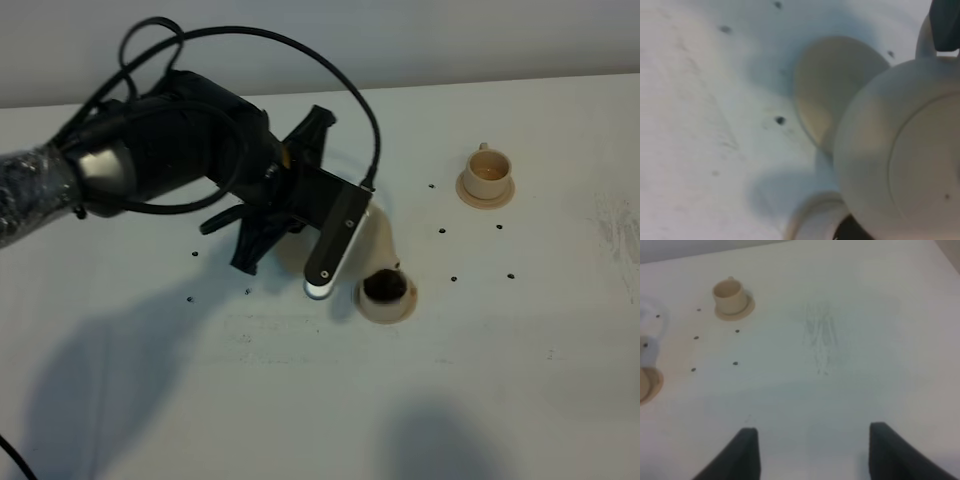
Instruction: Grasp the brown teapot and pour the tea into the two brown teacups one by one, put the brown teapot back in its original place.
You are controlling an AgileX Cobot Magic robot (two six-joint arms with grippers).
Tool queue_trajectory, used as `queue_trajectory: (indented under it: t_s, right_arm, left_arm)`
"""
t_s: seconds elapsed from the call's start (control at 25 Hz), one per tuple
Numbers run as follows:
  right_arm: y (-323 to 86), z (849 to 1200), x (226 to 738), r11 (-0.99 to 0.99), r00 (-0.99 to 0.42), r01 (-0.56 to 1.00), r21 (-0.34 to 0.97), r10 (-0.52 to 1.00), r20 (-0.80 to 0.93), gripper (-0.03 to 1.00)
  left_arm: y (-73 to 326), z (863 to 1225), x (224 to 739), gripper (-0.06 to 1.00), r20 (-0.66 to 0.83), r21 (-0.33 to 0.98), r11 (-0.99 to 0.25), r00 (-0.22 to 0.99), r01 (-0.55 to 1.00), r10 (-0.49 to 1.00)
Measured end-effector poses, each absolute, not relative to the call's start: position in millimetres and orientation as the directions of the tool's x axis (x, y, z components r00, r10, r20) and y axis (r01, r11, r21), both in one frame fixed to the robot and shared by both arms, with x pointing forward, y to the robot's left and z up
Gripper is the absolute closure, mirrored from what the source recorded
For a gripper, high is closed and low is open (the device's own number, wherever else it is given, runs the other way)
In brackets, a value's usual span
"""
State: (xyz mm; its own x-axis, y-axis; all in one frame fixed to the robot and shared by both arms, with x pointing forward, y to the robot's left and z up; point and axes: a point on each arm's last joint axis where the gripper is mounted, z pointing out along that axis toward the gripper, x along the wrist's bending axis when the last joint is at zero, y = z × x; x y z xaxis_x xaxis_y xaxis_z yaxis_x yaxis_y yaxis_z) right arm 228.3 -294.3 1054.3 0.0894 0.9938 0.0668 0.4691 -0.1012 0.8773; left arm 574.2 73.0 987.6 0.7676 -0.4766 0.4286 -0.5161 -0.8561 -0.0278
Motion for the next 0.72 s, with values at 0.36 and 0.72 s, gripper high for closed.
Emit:
queue_trajectory:
  t_s: [0.36, 0.72]
  right_arm:
    - [-294.3, 1054.3, 228.3, -0.102, 0.090, 0.469, 0.877, 0.994, 0.068, 0.50]
    - [-294.3, 1054.3, 228.3, -0.102, 0.090, 0.469, 0.877, 0.994, 0.067, 0.50]
  left_arm:
    - [102.6, 1002.8, 573.4, 0.85, 0.349, 0.030, -0.948, 0.892, -0.318, -0.288]
    - [98.1, 1018.0, 552.2, 0.85, 0.184, 0.238, -0.970, 0.983, -0.041, 0.003]
